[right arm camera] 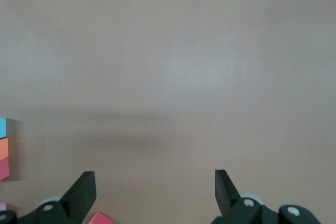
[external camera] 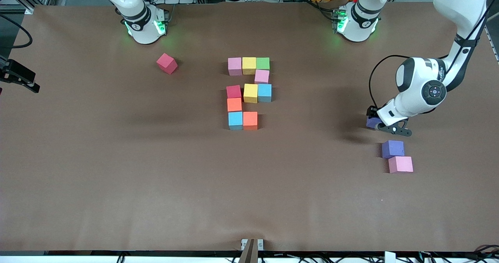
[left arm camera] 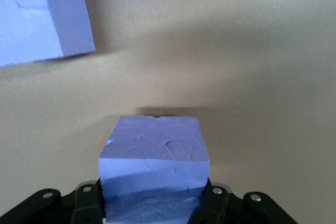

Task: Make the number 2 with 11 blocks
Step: 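Lift the purple cube and carry it toward the cube group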

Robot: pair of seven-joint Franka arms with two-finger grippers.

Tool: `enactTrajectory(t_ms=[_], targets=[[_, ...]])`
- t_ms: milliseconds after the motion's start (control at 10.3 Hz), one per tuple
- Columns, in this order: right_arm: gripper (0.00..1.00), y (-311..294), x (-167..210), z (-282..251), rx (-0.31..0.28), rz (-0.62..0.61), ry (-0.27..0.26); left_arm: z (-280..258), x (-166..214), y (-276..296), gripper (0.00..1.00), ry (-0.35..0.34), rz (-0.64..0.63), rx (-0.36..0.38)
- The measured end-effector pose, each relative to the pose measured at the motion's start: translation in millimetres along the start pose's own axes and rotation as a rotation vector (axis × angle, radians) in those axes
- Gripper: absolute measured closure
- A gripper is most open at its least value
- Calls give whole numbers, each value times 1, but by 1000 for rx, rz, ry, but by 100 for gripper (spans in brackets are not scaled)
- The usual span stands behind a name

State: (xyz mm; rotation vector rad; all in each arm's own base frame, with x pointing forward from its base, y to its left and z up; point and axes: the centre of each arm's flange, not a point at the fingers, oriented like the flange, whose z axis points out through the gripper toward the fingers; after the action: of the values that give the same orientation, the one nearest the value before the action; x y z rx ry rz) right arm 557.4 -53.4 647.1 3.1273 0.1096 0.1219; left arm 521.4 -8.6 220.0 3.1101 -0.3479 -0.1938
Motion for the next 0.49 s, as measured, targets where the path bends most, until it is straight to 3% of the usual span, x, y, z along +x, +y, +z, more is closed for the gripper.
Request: enactTrajectory(t_ms=[486], targets=[[0, -1, 0, 0, 14, 1, 2, -21, 18, 31, 40, 11, -140, -3]])
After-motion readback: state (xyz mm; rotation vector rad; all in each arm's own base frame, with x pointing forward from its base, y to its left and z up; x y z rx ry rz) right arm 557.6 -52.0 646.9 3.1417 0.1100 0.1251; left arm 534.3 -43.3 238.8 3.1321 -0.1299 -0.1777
